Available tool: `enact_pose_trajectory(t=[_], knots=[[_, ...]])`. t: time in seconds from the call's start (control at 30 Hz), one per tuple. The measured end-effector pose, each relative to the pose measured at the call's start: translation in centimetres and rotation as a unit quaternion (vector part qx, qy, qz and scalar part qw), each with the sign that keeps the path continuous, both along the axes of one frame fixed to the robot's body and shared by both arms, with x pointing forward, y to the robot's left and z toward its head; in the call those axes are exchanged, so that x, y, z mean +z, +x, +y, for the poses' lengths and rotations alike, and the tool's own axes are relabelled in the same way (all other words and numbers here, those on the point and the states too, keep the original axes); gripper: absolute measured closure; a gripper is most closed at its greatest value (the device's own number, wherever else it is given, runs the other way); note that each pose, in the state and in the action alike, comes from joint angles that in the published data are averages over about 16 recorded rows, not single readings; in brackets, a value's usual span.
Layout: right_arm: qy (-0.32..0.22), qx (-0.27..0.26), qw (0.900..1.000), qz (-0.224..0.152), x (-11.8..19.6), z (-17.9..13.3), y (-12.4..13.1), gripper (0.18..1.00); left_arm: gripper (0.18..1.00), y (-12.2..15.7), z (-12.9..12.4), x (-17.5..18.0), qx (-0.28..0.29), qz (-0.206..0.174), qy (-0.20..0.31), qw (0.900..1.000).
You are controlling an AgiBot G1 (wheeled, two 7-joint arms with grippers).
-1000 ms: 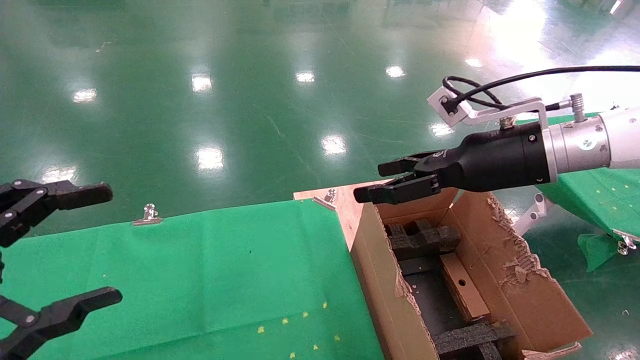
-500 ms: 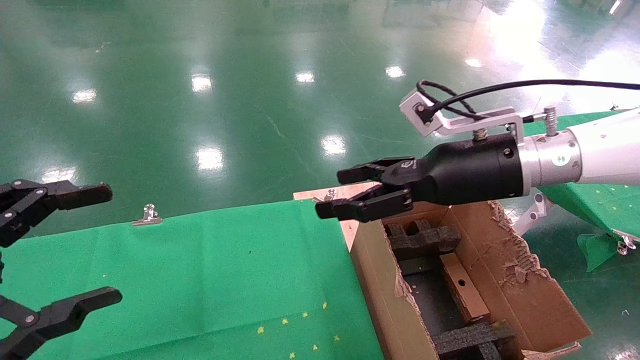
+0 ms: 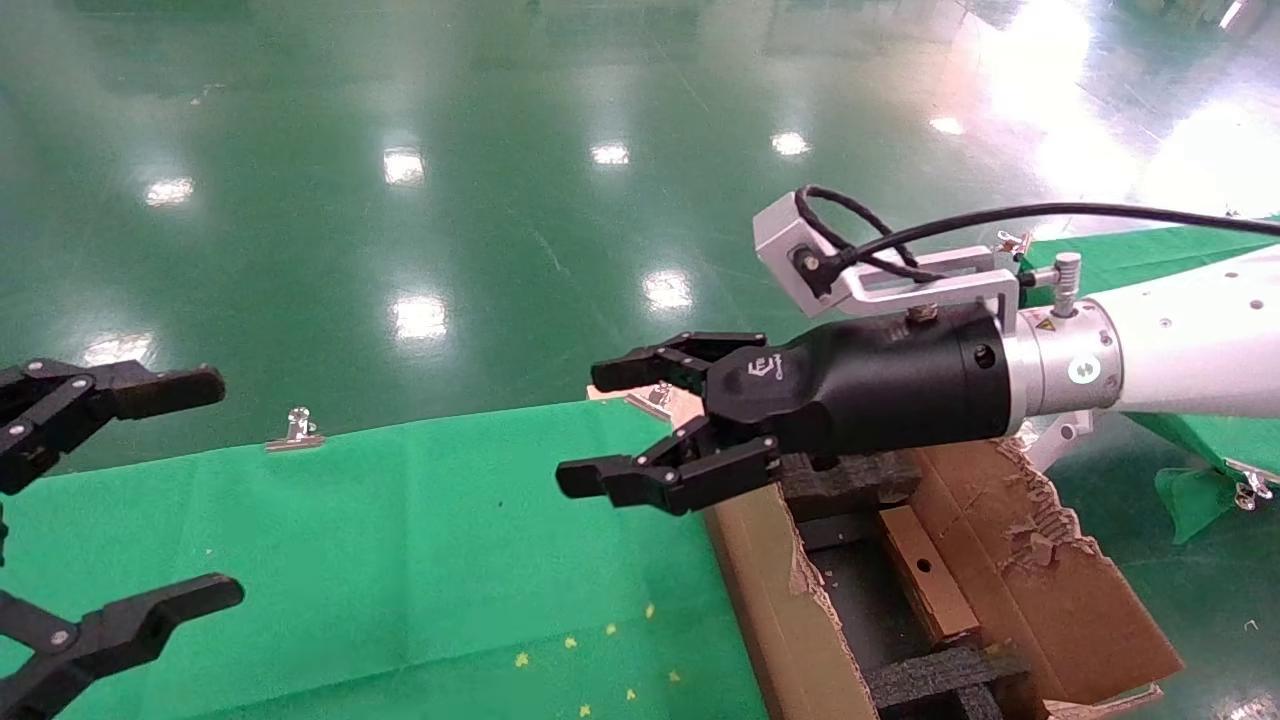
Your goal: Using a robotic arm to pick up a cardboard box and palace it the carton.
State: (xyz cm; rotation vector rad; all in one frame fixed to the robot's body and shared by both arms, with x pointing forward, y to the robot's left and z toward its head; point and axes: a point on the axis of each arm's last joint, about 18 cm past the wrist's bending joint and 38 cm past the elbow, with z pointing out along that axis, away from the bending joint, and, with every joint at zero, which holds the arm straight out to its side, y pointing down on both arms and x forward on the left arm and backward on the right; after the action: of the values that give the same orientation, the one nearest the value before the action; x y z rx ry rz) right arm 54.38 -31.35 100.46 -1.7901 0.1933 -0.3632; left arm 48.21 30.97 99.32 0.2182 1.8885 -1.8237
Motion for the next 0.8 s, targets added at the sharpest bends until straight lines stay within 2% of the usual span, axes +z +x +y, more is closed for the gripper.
enact_pose_trajectory(t=[0.37,0.8], knots=[[0.021,0.053,0.997,-0.057,-0.4,1.5,-2.0,0.178,0.184,0.0,0.0,0.0,0.000,0.000,0.000,1.0000],[0.039,0.087,0.987,-0.131,-0.8,1.8,-4.6,0.178,0.184,0.0,0.0,0.0,0.000,0.000,0.000,1.0000]])
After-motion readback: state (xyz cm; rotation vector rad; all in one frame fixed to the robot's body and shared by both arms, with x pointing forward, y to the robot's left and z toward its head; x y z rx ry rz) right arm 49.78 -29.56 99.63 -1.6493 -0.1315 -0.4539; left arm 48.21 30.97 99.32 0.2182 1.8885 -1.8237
